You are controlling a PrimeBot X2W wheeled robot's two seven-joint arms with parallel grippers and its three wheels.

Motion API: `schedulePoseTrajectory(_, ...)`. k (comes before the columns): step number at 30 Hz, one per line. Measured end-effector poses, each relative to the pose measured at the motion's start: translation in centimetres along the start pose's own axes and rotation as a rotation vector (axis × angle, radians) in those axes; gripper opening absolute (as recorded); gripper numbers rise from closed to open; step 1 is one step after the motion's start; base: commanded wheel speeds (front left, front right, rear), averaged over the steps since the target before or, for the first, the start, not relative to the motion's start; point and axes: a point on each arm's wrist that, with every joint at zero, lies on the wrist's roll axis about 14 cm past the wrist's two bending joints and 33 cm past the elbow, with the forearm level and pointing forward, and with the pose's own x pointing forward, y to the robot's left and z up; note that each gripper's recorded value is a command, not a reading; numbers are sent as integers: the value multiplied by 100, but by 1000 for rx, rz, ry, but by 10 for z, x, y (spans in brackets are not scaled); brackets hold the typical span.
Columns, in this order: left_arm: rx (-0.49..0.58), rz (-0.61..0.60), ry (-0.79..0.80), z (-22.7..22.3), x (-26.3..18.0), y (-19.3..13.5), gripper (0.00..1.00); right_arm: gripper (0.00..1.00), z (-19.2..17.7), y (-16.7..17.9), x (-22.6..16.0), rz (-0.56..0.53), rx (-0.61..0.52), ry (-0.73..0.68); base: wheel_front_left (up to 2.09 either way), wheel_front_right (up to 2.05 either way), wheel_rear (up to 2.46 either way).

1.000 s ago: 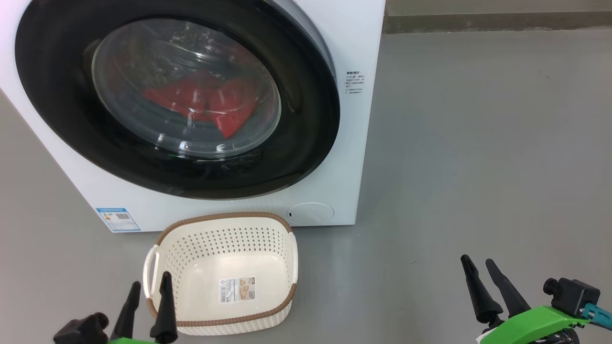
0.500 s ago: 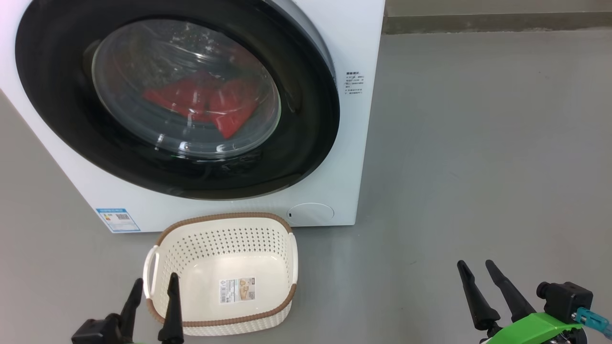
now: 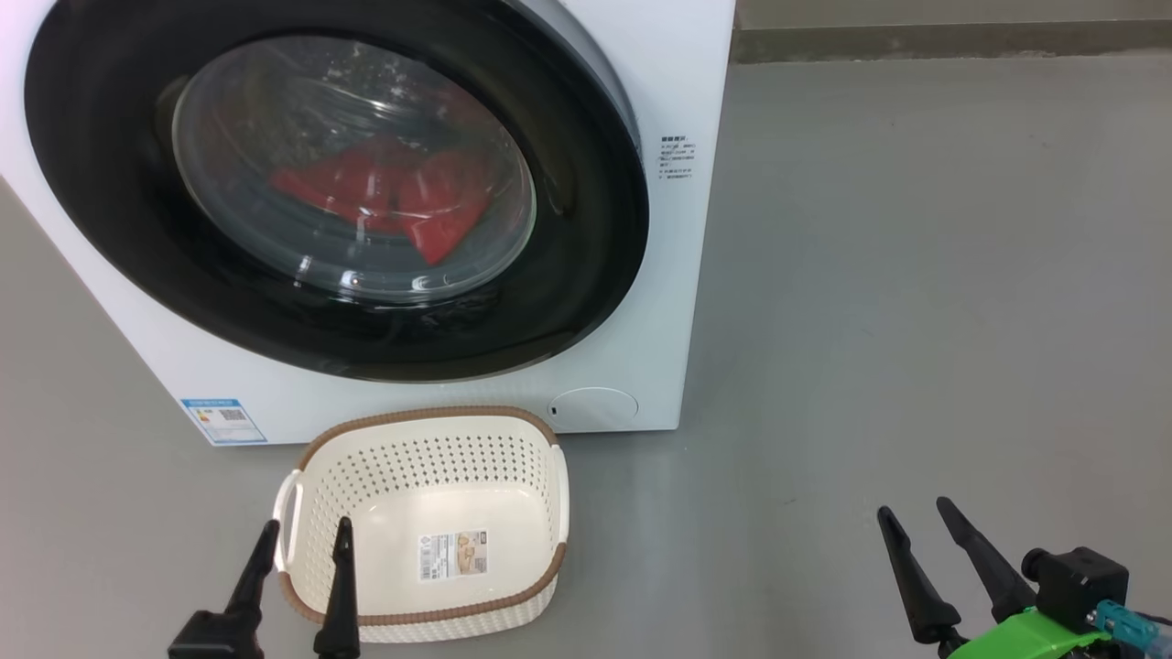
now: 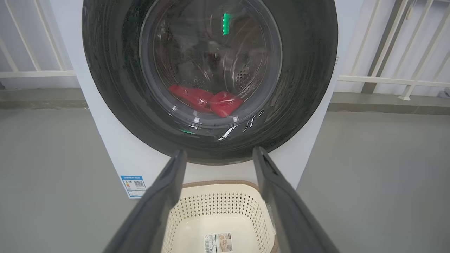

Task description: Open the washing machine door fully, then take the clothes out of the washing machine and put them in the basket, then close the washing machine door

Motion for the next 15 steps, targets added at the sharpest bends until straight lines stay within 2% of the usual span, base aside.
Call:
schedulePoseTrajectory(10, 111, -26, -5, -3, -3, -4, 100, 100, 1, -1, -3, 10, -103, -11, 0, 0, 0)
schedulePoseTrajectory(15, 134, -25, 3, -7, -5, -2, 100, 100, 1, -3, -5, 10, -140, -14, 0, 0, 0)
